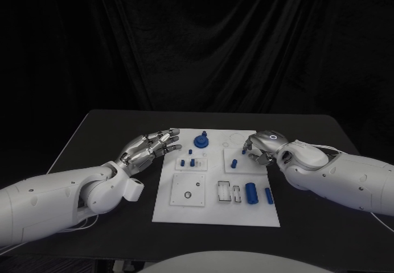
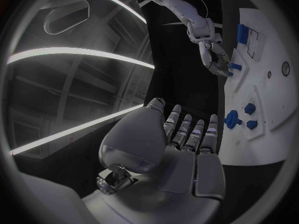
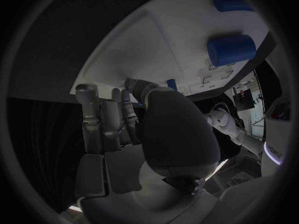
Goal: Assemble the parts on the task board
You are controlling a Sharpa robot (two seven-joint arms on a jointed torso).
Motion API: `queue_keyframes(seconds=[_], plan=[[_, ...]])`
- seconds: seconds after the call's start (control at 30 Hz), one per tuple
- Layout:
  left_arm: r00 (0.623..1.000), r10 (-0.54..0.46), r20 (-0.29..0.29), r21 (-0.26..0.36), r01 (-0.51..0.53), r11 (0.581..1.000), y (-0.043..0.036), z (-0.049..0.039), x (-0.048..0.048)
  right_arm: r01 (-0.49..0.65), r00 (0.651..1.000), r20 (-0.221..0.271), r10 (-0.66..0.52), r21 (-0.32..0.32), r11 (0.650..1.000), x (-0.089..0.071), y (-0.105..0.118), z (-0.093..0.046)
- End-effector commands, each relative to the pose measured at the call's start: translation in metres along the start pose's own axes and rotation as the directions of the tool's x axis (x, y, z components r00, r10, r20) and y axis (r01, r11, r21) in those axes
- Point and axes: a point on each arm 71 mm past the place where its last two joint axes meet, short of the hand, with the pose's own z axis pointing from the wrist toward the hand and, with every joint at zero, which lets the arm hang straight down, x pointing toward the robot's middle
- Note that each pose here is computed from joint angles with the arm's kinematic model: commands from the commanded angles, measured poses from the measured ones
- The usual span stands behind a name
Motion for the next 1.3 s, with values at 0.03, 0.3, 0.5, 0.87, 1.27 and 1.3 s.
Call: queue_keyframes(seconds=[0.03, 0.3, 0.5, 0.87, 1.27, 1.3], plan=[[1.0, -0.025, -0.018, 0.149, 0.027, 0.988, -0.0095, 0.0001, 0.0029, 0.006, 1.0, 0.012, -0.006, -0.018, 1.0, 0.001, 0.002, 0.001], [1.0, -0.026, -0.018, 0.139, 0.028, 0.99, -0.0076, -0.0002, 0.0014, -0.021, 0.999, 0.029, 0.021, -0.03, 0.999, 0.0, 0.005, 0.004], [1.0, -0.025, -0.015, 0.132, 0.026, 0.991, -0.0065, -0.0002, 0.0, -0.031, 0.999, 0.038, 0.032, -0.031, 0.999, -0.001, 0.006, 0.008], [1.0, -0.026, -0.017, 0.121, 0.028, 0.992, -0.0043, 0.0006, -0.0006, -0.031, 0.999, 0.038, 0.032, -0.03, 0.999, -0.001, 0.007, 0.013], [0.999, -0.028, -0.019, 0.11, 0.03, 0.993, -0.0022, 0.0012, -0.0014, -0.027, 0.999, 0.026, 0.028, -0.02, 0.999, 0.0, 0.005, 0.015], [0.999, -0.029, -0.019, 0.109, 0.031, 0.994, -0.0019, 0.0012, -0.0014, -0.027, 0.999, 0.025, 0.028, -0.019, 0.999, 0.001, 0.005, 0.014]])
